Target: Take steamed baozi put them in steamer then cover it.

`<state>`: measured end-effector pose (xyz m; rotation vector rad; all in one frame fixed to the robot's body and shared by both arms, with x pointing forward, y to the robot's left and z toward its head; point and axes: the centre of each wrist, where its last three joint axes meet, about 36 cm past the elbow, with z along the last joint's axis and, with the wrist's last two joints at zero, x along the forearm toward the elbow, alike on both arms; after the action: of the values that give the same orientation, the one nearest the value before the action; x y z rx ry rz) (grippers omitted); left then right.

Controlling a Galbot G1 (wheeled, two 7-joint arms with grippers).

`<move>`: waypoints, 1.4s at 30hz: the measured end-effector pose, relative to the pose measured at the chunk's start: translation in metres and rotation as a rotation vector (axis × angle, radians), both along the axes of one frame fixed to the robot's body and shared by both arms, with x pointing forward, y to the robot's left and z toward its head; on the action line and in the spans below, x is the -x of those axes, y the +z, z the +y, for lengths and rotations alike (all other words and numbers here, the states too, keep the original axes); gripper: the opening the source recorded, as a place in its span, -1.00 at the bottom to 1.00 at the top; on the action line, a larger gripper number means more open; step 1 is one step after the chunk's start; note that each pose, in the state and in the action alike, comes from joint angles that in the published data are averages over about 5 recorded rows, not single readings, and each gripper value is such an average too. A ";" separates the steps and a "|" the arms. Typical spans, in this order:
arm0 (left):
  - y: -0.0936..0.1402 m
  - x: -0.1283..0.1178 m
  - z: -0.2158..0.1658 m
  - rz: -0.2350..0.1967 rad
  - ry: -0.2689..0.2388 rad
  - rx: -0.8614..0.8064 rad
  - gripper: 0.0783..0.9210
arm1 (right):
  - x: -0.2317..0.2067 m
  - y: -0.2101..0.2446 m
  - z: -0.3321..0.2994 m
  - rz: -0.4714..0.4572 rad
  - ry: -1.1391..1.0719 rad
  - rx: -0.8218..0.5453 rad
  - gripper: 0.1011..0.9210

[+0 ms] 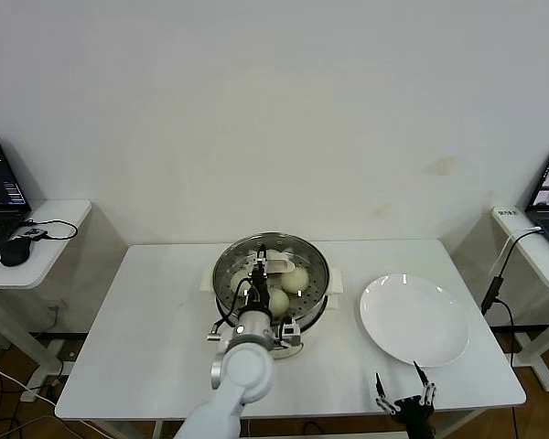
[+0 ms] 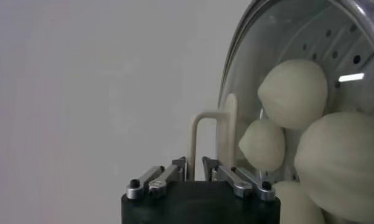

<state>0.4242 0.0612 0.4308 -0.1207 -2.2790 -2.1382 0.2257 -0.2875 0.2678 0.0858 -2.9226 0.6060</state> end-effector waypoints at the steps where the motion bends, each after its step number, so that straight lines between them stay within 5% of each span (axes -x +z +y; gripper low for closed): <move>1: 0.001 0.003 0.002 -0.003 0.000 0.007 -0.06 | 0.000 0.000 0.000 0.001 -0.001 0.000 0.76; 13: 0.025 0.072 0.058 -0.030 -0.028 0.260 0.70 | 0.007 -0.004 -0.006 0.005 -0.003 -0.009 0.76; 23: 0.012 0.131 0.124 -0.010 -0.052 0.773 0.77 | 0.010 0.006 -0.014 -0.008 0.026 -0.046 0.76; 31: -0.001 0.174 0.143 0.031 0.043 1.204 0.77 | 0.012 0.023 -0.019 0.007 0.063 -0.099 0.76; 42: -0.025 0.216 0.153 0.050 0.169 1.448 0.77 | 0.012 0.033 -0.011 0.031 0.098 -0.162 0.76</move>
<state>0.2086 0.2144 0.4054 0.0213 -3.0422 -0.0807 0.2134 -0.2982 0.3009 0.2566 -2.9459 0.3770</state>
